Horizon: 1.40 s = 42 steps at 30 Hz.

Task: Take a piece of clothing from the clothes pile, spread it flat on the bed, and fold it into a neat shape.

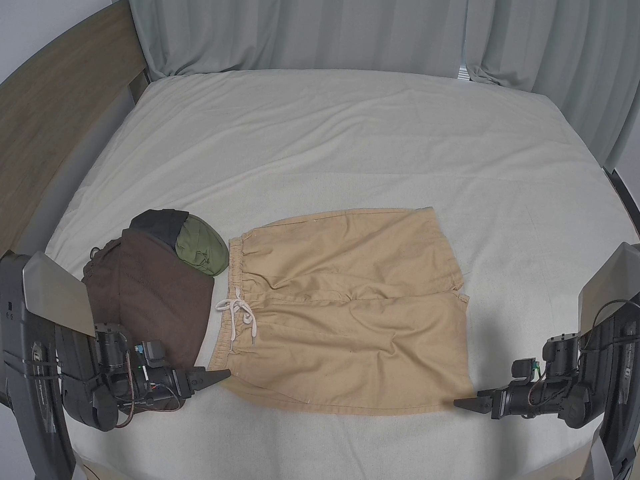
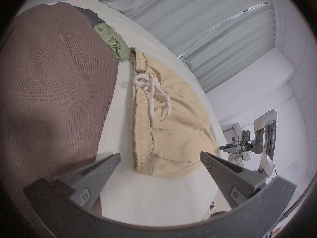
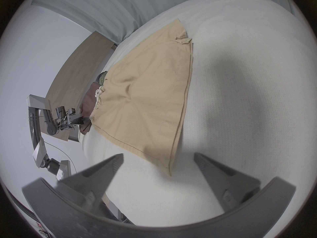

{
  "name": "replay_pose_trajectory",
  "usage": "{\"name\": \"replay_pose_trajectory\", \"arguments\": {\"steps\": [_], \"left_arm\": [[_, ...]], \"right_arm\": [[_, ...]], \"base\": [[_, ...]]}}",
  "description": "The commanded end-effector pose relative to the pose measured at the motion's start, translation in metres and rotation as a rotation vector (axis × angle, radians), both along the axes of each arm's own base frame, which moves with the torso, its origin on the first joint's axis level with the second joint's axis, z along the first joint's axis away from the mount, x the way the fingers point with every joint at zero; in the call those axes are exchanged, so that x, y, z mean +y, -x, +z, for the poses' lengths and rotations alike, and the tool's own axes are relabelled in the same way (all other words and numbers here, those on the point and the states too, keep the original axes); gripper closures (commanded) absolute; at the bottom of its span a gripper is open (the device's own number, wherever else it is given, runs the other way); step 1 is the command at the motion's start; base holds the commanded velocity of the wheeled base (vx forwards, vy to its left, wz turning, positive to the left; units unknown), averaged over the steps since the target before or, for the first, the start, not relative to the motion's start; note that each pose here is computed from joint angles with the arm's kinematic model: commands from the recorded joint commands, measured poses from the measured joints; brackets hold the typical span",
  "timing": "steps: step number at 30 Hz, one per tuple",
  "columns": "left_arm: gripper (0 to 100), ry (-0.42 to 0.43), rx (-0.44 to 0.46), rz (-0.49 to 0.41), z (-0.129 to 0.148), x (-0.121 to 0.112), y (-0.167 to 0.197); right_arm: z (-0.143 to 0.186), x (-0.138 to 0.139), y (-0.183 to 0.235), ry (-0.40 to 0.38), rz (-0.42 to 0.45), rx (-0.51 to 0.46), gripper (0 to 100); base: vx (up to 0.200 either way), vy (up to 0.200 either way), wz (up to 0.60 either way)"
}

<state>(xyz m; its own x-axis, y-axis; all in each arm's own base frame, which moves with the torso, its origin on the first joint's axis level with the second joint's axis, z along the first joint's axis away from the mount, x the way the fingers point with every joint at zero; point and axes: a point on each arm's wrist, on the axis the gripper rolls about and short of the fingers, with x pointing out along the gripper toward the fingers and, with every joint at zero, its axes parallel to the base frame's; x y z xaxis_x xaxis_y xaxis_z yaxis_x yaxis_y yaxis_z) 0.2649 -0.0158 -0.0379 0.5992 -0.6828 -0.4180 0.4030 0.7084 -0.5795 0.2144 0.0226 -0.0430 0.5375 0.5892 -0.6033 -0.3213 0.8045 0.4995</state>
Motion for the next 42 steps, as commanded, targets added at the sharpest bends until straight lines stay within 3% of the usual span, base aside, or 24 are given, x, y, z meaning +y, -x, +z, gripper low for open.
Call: {"name": "replay_pose_trajectory", "arguments": {"steps": [1,14,15,38,39,42], "left_arm": [[0,0.000,0.013,-0.001,-0.002,0.000,0.002],[0,-0.002,0.021,-0.013,-0.014,-0.006,-0.007],[100,-0.001,0.020,-0.012,-0.014,-0.006,-0.007],[100,-0.004,0.020,-0.011,-0.017,-0.004,-0.008],[100,-0.004,0.020,-0.009,-0.017,-0.003,-0.008],[100,-0.004,0.020,-0.009,-0.017,-0.003,-0.008]], "right_arm": [[0.000,0.000,0.000,-0.003,0.006,0.001,0],[0.001,0.000,-0.002,-0.004,0.006,-0.011,0],[0.000,0.001,-0.002,-0.004,0.006,-0.011,0],[-0.006,0.005,-0.006,-0.025,0.040,-0.003,0],[-0.007,0.005,-0.006,-0.024,0.040,0.002,100],[-0.009,0.005,-0.007,-0.023,0.043,0.006,100]], "base": [[0.000,0.000,0.00],[0.000,0.000,0.00],[0.000,0.000,0.00],[0.000,0.000,0.00],[0.000,0.000,0.00],[0.000,0.000,0.00]]}}
